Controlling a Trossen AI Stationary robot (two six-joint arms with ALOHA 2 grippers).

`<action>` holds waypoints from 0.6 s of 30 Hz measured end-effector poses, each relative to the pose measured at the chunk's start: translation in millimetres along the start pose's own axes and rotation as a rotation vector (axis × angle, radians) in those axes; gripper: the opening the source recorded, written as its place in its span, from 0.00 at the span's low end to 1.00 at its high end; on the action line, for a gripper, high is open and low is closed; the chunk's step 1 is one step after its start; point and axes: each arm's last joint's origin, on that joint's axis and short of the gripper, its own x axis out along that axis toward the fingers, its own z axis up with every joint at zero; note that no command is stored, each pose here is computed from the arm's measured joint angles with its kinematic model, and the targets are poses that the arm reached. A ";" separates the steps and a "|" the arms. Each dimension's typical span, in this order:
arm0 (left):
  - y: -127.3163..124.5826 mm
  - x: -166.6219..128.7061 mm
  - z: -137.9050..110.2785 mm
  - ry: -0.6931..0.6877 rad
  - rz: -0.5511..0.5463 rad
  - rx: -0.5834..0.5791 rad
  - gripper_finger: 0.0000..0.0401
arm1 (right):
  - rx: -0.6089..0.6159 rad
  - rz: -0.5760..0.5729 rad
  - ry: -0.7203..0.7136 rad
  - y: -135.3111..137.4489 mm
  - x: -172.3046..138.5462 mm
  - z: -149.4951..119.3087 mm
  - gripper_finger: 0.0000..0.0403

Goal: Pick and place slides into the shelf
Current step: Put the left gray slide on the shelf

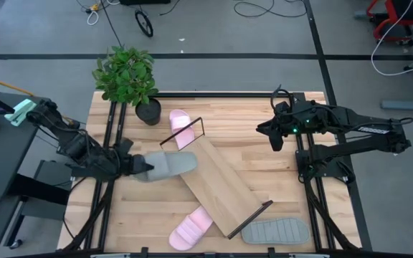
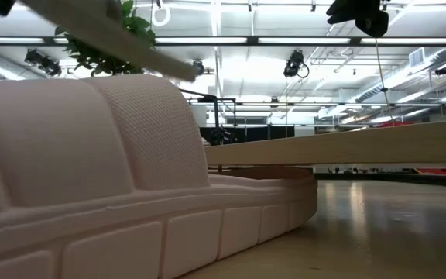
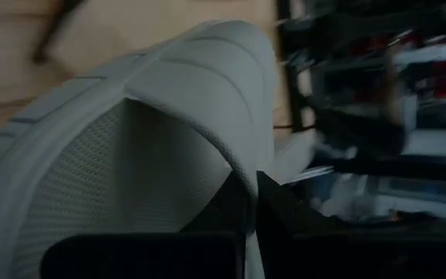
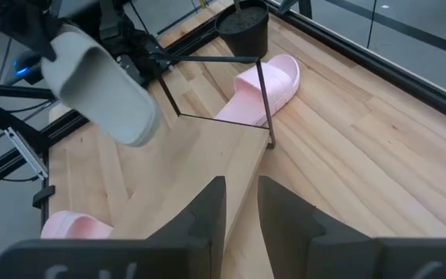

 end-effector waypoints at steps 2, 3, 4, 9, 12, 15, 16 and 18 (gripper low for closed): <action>-11.7 8.1 -8.6 -0.040 -0.062 -0.024 0.03 | -0.001 0.001 -0.002 -0.1 -0.7 0.1 0.20; -17.0 12.7 -13.6 -0.064 -0.086 -0.032 0.03 | -0.006 0.002 -0.004 -0.2 -1.5 0.0 0.20; -21.5 18.3 -18.9 -0.094 -0.102 -0.038 0.03 | -0.011 0.003 -0.006 -0.2 -1.9 0.1 0.20; -39.6 53.3 -48.5 -0.221 -0.117 -0.073 0.03 | -0.049 0.007 0.001 -1.4 -6.1 -1.5 0.20; -48.4 81.5 -67.8 -0.249 -0.081 -0.099 0.03 | -0.092 0.003 -0.002 -2.4 -9.3 -2.2 0.20; -56.0 110.9 -86.9 -0.274 -0.055 -0.138 0.03 | -0.113 -0.017 -0.020 -3.1 -10.9 -1.7 0.20; -58.5 120.0 -92.3 -0.282 -0.053 -0.149 0.03 | -0.116 -0.020 -0.023 -3.2 -11.1 -1.6 0.20; -66.1 136.5 -103.3 -0.291 -0.066 -0.172 0.03 | -0.125 -0.021 -0.024 -3.3 -11.2 -1.6 0.20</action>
